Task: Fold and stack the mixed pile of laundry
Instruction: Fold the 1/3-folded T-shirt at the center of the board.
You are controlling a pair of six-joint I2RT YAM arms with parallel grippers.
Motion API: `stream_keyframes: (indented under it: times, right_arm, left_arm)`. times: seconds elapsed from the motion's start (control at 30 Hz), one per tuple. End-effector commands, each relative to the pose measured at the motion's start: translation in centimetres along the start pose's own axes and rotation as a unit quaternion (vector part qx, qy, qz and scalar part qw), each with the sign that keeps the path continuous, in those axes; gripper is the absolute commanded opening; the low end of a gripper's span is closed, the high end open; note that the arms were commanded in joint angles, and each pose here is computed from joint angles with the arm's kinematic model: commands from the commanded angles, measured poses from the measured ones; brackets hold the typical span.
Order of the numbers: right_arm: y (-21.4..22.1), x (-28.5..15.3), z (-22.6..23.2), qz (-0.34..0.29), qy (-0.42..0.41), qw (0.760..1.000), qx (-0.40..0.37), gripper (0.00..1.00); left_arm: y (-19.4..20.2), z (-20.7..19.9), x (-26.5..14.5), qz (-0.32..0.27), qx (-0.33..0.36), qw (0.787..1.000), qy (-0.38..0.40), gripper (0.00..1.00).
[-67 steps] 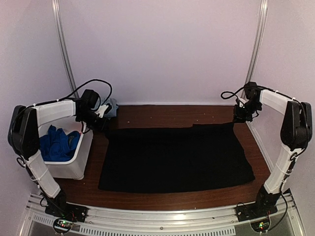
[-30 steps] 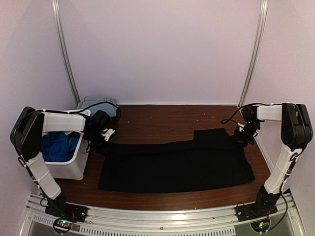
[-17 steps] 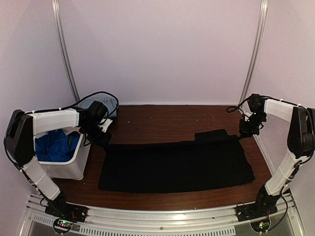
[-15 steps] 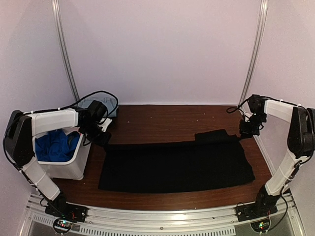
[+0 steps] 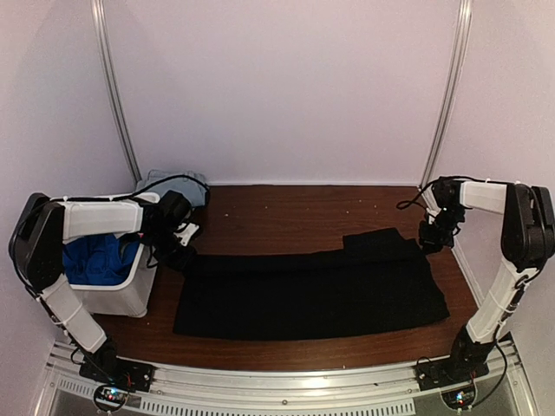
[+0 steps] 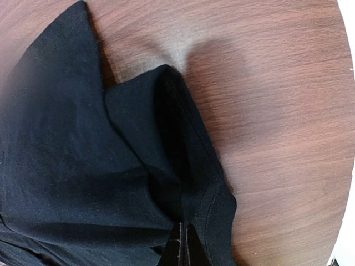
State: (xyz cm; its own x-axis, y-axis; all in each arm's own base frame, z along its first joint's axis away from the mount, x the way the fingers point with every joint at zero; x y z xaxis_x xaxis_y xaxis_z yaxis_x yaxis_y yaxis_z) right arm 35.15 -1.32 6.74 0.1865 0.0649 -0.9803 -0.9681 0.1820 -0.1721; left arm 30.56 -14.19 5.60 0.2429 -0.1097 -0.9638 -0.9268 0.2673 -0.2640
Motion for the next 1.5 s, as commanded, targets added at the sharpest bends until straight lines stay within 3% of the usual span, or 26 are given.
stream_keyframes:
  times: [0.0,0.23,0.43,0.77,1.17,1.47]
  right_arm:
    - [-2.1,-3.1,-0.8,-0.040,0.017,0.999,0.005,0.00]
    - [-0.9,-5.0,-1.3,-0.047,0.020,0.998,0.024,0.00]
    - [2.7,-2.8,-1.8,-0.015,0.021,0.999,0.037,0.00]
    - [3.8,1.7,-2.1,0.027,0.017,0.999,0.043,0.00]
    - [1.2,-2.6,-0.9,-0.009,-0.006,1.000,0.028,0.00]
    - [4.8,-1.5,-1.2,0.022,-0.007,0.999,0.040,0.00]
  left_arm:
    - [-1.5,0.6,-1.3,-0.026,-0.012,0.999,-0.019,0.00]
    - [-3.2,0.7,-4.9,-0.080,-0.020,0.996,-0.020,0.00]
    - [-0.9,0.5,-2.3,-0.036,-0.024,0.999,-0.012,0.00]
    - [0.7,1.2,1.4,0.014,-0.027,0.999,-0.034,0.00]
    - [-1.8,1.3,-0.4,-0.011,-0.029,0.999,-0.044,0.00]
    - [-1.1,1.0,-0.9,-0.005,-0.032,0.999,-0.033,0.00]
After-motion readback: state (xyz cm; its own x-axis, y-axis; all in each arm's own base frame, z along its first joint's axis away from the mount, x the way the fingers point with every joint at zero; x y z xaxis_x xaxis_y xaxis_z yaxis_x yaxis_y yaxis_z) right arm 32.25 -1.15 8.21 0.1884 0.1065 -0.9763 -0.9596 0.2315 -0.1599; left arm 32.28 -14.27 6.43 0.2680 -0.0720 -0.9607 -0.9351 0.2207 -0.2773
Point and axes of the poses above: each gripper's point midway between its finger pads, its own x axis out along the fingers, its own z axis along the line the jaws close on, y = z × x, the point moved 1 cm from there along -x, back along the fingers, and after that the axes turned 7 degrees about -x, right-handed, at the moved point
